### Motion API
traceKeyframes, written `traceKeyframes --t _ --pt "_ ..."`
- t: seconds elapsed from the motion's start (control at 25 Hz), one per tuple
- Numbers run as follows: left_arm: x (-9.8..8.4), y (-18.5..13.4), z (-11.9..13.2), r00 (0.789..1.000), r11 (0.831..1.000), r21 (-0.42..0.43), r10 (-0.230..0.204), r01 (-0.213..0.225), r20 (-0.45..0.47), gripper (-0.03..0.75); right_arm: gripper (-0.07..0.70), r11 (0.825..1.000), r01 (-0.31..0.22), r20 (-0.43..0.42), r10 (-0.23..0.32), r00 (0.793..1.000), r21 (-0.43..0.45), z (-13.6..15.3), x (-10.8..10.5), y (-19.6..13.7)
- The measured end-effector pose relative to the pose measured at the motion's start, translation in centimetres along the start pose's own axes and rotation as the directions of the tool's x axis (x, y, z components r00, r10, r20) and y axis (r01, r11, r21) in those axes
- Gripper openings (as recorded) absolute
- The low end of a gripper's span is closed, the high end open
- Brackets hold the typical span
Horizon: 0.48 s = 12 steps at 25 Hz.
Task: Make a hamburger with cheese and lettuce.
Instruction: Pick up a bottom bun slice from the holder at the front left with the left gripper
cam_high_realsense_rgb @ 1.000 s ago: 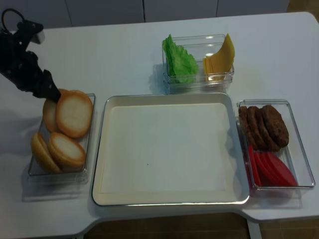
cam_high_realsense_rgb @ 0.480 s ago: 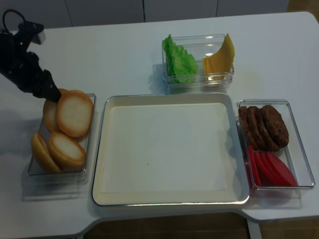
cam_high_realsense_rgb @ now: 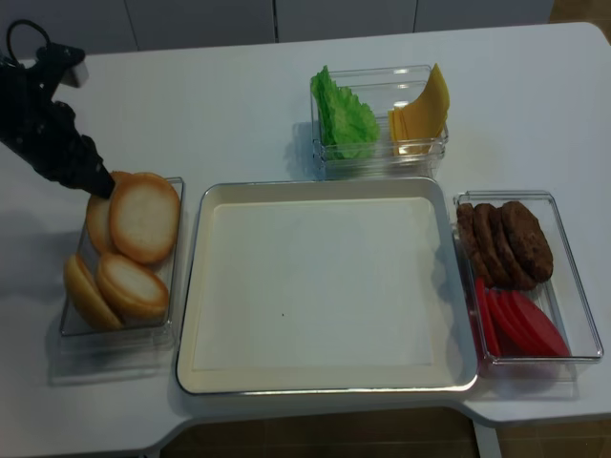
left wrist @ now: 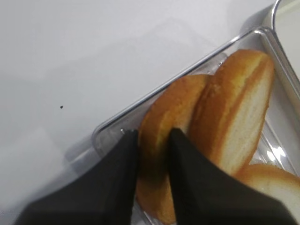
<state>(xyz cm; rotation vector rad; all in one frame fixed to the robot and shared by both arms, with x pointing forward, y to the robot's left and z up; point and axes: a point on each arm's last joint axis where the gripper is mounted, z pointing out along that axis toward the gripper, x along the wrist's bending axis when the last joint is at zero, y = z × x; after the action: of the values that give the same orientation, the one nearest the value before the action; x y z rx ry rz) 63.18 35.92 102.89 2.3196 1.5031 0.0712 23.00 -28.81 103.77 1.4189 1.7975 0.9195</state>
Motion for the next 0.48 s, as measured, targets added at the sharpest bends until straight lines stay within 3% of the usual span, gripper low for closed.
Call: traceKeyframes --t 0.48 --pt "-0.01 0.06 0.0 1.0 1.0 -0.006 -0.002 0.002 0.001 0.136 0.281 1.0 0.0 0.0 0.0 1.0 0.0 0.0 0.0 0.0"
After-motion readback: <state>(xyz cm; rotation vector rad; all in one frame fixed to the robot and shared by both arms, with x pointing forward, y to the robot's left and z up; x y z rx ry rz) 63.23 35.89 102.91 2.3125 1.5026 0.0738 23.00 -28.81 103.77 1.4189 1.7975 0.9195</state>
